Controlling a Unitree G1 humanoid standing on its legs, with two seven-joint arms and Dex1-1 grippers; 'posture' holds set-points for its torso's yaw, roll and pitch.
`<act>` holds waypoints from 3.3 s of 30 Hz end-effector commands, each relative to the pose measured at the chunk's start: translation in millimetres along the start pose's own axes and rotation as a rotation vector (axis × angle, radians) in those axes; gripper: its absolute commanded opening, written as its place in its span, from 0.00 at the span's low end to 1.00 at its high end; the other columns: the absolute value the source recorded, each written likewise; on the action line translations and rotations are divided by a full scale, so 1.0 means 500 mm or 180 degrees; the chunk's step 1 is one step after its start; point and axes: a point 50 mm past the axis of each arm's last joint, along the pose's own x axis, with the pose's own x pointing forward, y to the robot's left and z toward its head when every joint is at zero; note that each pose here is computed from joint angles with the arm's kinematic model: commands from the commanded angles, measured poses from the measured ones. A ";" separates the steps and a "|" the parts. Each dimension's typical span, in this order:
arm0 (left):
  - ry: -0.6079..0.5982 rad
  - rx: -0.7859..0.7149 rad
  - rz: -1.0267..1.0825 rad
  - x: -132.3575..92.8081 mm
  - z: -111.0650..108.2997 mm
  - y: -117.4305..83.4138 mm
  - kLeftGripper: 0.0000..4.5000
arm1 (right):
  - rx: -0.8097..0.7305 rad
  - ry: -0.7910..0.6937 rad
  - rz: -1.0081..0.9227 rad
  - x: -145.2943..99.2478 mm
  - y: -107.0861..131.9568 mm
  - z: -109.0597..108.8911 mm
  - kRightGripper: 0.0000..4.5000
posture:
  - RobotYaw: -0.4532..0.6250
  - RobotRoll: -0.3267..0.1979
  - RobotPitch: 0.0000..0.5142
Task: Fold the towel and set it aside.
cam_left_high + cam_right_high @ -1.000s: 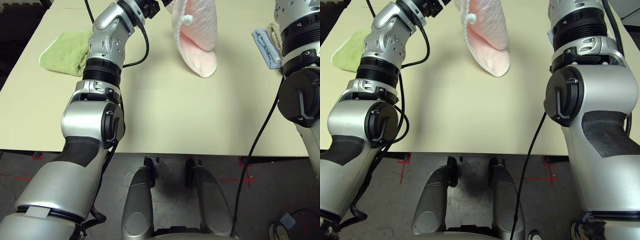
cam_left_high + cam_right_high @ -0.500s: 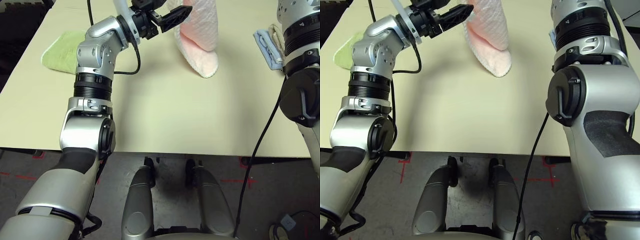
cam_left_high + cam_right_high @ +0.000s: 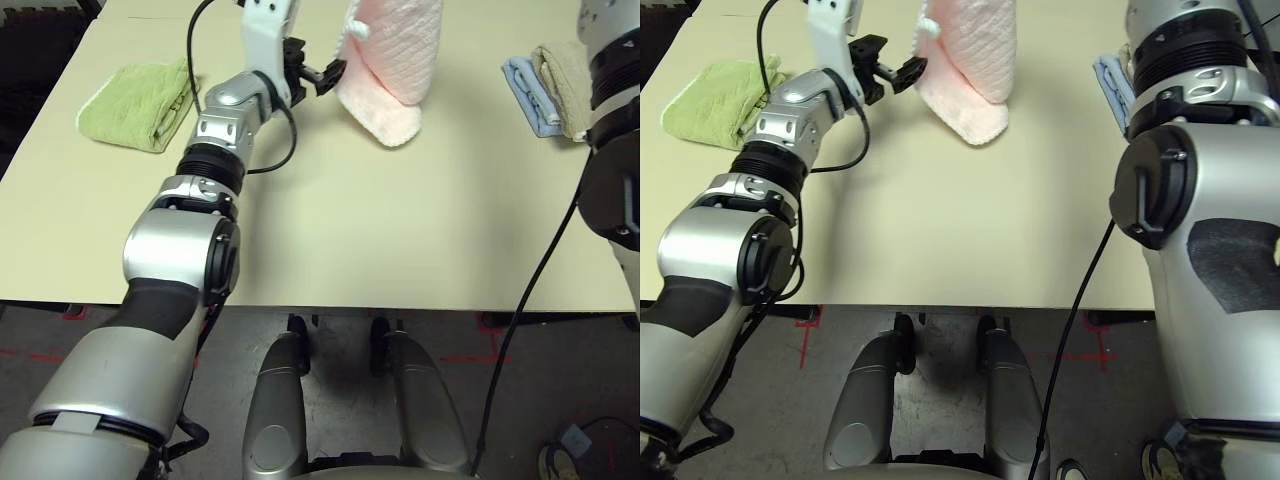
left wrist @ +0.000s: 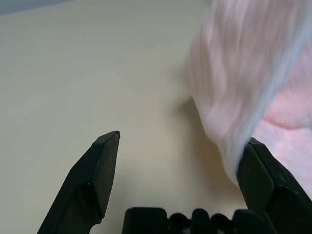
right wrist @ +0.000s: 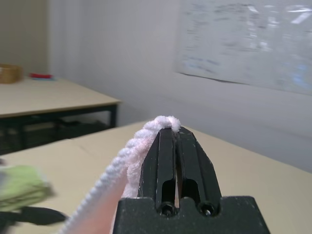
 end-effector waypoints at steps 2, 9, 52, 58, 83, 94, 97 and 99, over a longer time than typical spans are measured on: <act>0.0380 0.0364 -0.0110 -0.042 -0.043 0.028 1.00 | -0.0094 0.0191 -0.0260 -0.040 -0.034 -0.026 0.01 | 0.41 0.62 0.64; 0.0229 0.0154 -0.0319 -0.032 -0.039 0.011 1.00 | -0.0039 0.0255 -0.0272 -0.042 -0.029 -0.044 0.01 | 0.41 0.62 0.64; 0.0834 -0.1529 -0.0982 -0.005 -0.104 -0.083 1.00 | -0.0320 -0.0053 -0.0174 -0.001 -0.021 0.046 0.01 | 0.38 0.62 0.61; 0.0931 -0.1456 -0.1007 -0.023 -0.109 -0.067 1.00 | -0.0278 -0.0023 -0.0129 0.001 -0.015 0.035 0.01 | 0.39 0.62 0.62; 0.0783 -0.1458 -0.0649 -0.032 -0.092 -0.032 0.00 | -0.0162 0.0102 -0.0186 -0.017 -0.023 0.002 0.00 | 0.41 0.62 0.62; 0.0388 -0.0293 0.0272 -0.147 0.055 0.143 0.00 | 0.0112 0.0745 -0.0679 -0.154 -0.085 -0.116 0.00 | 0.40 0.62 0.64; 0.0370 -0.0118 0.0324 -0.177 0.084 0.165 0.00 | 0.0225 0.0991 -0.0745 -0.198 -0.089 -0.159 0.00 | 0.41 0.62 0.65; 0.0364 -0.0106 0.0306 -0.187 0.091 0.170 0.00 | 0.0277 0.1110 -0.0765 -0.218 -0.088 -0.179 0.00 | 0.42 0.62 0.66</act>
